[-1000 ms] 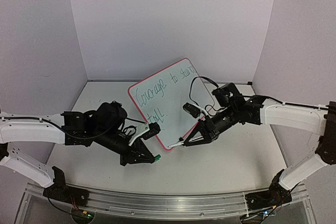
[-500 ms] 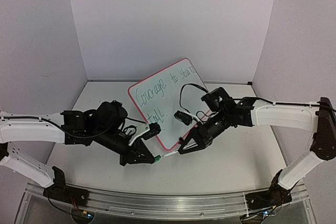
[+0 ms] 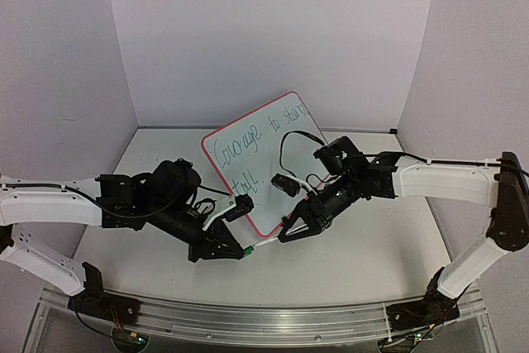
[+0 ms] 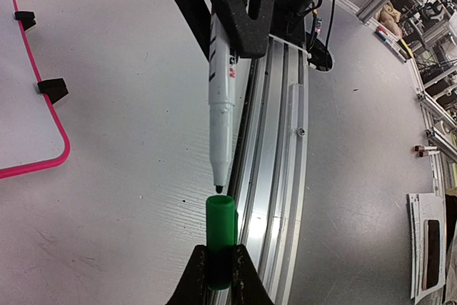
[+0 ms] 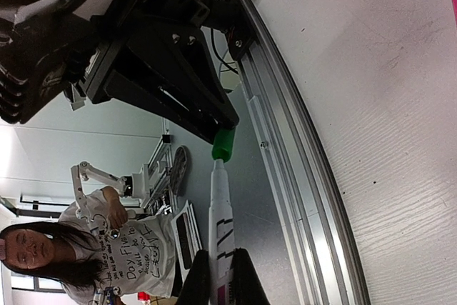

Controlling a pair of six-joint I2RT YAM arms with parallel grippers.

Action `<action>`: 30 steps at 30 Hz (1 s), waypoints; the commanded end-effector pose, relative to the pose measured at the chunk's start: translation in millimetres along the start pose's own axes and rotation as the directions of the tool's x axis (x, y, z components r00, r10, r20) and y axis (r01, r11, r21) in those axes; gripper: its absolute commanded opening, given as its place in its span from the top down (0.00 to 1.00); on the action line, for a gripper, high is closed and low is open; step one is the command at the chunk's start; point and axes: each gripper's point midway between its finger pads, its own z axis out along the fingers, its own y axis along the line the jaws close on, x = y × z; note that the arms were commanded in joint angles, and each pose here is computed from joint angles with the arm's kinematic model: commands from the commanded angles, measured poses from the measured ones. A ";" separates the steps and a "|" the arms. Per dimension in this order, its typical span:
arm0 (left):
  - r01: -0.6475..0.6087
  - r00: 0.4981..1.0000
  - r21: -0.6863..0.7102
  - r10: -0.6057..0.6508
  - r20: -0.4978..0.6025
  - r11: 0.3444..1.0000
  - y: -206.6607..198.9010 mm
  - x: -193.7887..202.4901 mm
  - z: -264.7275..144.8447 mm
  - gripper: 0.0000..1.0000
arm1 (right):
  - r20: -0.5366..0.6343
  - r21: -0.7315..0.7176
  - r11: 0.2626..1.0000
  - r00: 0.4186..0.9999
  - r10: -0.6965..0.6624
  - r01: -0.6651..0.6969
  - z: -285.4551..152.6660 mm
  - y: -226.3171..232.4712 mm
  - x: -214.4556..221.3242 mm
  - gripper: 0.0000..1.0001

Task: Write a sentence on the whiteboard
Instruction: Insert the pen cap into the whiteboard marker.

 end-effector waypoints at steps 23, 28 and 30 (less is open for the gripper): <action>-0.049 0.998 0.028 0.047 0.038 0.998 -10.8 -21.6 -3.4 1.00 | -0.027 -0.037 0.999 0.999 -0.040 0.039 8.3 10.0 -6.2 1.00; -0.046 0.998 0.029 0.046 0.033 0.999 -10.3 -20.5 -1.9 1.00 | -0.037 -0.041 0.998 0.999 -0.038 0.036 10.7 10.3 -5.1 1.00; -0.060 0.998 0.032 0.059 0.034 0.998 -11.1 -21.6 -1.9 1.00 | -0.041 -0.041 0.999 0.998 -0.038 0.036 11.8 10.4 -4.9 1.00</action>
